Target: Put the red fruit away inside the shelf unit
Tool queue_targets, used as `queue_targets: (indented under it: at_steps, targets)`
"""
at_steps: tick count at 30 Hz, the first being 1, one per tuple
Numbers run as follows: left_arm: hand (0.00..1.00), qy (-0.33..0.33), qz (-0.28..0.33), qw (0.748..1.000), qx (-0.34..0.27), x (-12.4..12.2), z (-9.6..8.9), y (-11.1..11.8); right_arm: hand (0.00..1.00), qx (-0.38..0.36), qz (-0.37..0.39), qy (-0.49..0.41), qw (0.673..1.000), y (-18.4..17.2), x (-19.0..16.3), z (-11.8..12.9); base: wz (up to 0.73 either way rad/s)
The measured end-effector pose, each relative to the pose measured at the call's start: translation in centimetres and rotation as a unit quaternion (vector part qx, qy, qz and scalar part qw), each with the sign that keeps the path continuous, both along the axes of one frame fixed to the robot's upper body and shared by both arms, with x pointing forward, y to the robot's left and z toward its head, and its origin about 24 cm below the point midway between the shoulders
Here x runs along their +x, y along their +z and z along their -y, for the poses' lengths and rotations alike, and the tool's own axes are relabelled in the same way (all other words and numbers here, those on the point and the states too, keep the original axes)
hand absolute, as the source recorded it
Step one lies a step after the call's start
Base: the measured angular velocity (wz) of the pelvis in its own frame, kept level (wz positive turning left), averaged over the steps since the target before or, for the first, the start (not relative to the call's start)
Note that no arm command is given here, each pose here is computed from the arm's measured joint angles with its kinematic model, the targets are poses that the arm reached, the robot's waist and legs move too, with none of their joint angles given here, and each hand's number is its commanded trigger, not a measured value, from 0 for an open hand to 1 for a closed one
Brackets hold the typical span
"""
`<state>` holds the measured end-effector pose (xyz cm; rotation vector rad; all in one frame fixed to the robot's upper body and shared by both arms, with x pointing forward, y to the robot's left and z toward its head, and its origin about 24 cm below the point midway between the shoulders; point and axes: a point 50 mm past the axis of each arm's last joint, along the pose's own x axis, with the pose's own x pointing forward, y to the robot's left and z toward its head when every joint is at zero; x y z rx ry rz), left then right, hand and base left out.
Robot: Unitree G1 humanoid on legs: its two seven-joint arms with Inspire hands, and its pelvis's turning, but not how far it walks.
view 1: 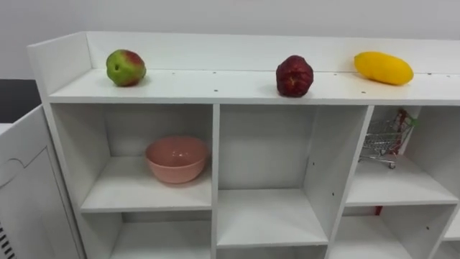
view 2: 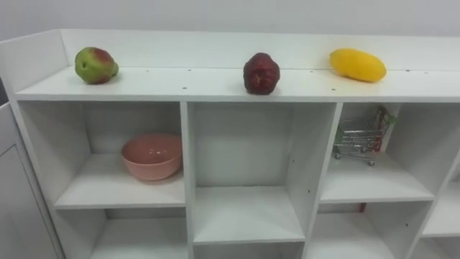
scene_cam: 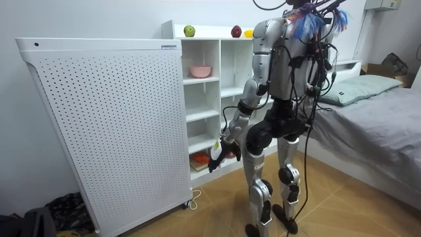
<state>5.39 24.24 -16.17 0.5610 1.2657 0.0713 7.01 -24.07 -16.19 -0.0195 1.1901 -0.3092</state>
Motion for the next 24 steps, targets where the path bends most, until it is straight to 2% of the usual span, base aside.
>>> queue_targets:
  at_steps: [3,5,11,14,17,20,24]
  targets:
    - [0.00,0.018,0.022,1.000,-0.006,0.8,-0.1,0.2,0.00,-0.032,0.064,-0.038,0.997,1.2,2.5,0.9,-0.10]
    - [0.00,0.017,0.028,0.999,-0.004,1.2,-0.3,0.3,0.00,-0.062,0.134,-0.060,0.987,2.9,5.4,1.7,-0.11]
    - [0.00,0.014,0.025,1.000,-0.006,1.1,-0.2,0.2,0.00,-0.121,0.295,-0.051,0.946,8.3,11.2,2.0,-0.02]
    - [0.00,0.015,0.024,1.000,-0.006,0.8,-0.2,0.2,0.00,-0.147,0.391,-0.046,0.908,12.5,13.7,1.6,0.00]
    - [0.00,0.009,0.035,0.999,-0.005,1.3,-0.2,0.4,0.00,-0.173,0.496,-0.017,0.850,17.4,15.4,0.4,0.00]
    - [0.00,0.006,0.040,0.999,-0.006,1.5,-0.2,0.4,0.00,-0.183,0.538,0.005,0.823,19.5,16.0,-0.4,0.00]
    - [0.00,-0.004,0.039,0.999,-0.009,1.6,0.1,0.4,0.00,-0.179,0.562,0.024,0.807,20.6,16.4,-1.4,0.00]
